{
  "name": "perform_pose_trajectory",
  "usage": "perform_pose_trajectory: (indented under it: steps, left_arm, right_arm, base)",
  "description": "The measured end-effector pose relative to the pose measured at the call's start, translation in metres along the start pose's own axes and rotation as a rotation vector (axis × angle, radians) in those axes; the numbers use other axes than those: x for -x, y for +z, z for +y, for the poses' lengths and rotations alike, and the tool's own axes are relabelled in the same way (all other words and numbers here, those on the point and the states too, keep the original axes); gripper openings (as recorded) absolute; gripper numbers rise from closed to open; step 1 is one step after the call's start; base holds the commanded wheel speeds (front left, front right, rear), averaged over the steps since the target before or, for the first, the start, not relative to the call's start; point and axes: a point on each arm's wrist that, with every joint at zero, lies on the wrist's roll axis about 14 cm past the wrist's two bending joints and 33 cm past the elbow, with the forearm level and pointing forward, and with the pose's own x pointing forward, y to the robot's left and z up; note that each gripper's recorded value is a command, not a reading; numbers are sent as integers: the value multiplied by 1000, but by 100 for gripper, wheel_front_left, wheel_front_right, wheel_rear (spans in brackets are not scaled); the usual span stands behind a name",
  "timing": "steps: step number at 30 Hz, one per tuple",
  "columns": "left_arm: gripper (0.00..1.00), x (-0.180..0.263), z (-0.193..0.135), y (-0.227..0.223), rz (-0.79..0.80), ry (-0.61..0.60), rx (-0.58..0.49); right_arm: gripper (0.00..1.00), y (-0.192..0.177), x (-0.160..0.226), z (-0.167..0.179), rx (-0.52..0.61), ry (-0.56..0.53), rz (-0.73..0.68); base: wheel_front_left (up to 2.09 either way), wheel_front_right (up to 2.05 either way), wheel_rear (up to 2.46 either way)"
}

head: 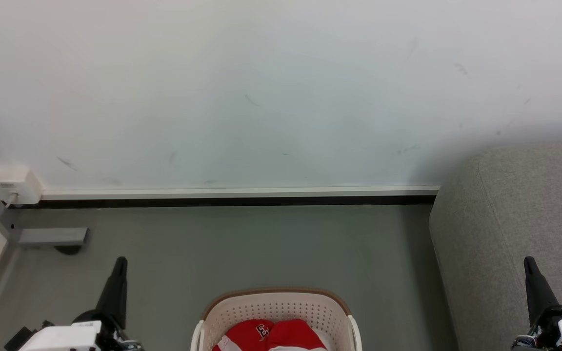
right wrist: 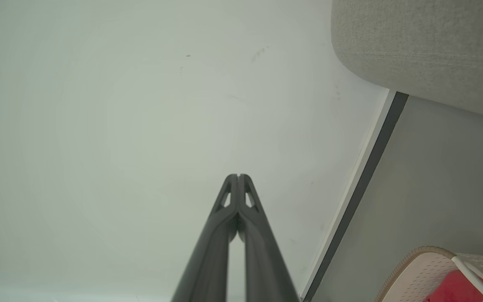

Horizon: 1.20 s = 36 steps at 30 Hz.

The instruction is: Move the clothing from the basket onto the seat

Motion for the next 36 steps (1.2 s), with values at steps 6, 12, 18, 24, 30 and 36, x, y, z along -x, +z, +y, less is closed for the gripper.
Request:
perform_pose_trajectory:
  steps: [6,12,18,24,30,36]
  left_arm:
    - [100,1,3,0,-1,9,2]
    - [100,9,22,-4,-6,66,9]
    - [100,9,23,-5,-15,70,-15]
    - [100,9,24,-7,-20,76,-82]
    - [100,10,24,-6,-24,78,-177]
    - [100,11,22,-6,-29,72,-300]
  right_arm:
    - [100,0,1,-3,-1,-8,0]
    - [100,-6,10,-23,-9,-67,1]
    - [100,-12,9,-25,51,-75,9]
    - [100,-14,8,-21,184,-67,13]
    - [100,-20,5,-13,349,-40,29]
    - [100,-26,3,-8,511,-16,42]
  base:
    - [0,0,0]
    - [0,0,0]
    - [0,0,0]
    - [0,0,0]
    - [0,0,0]
    - [0,0,0]
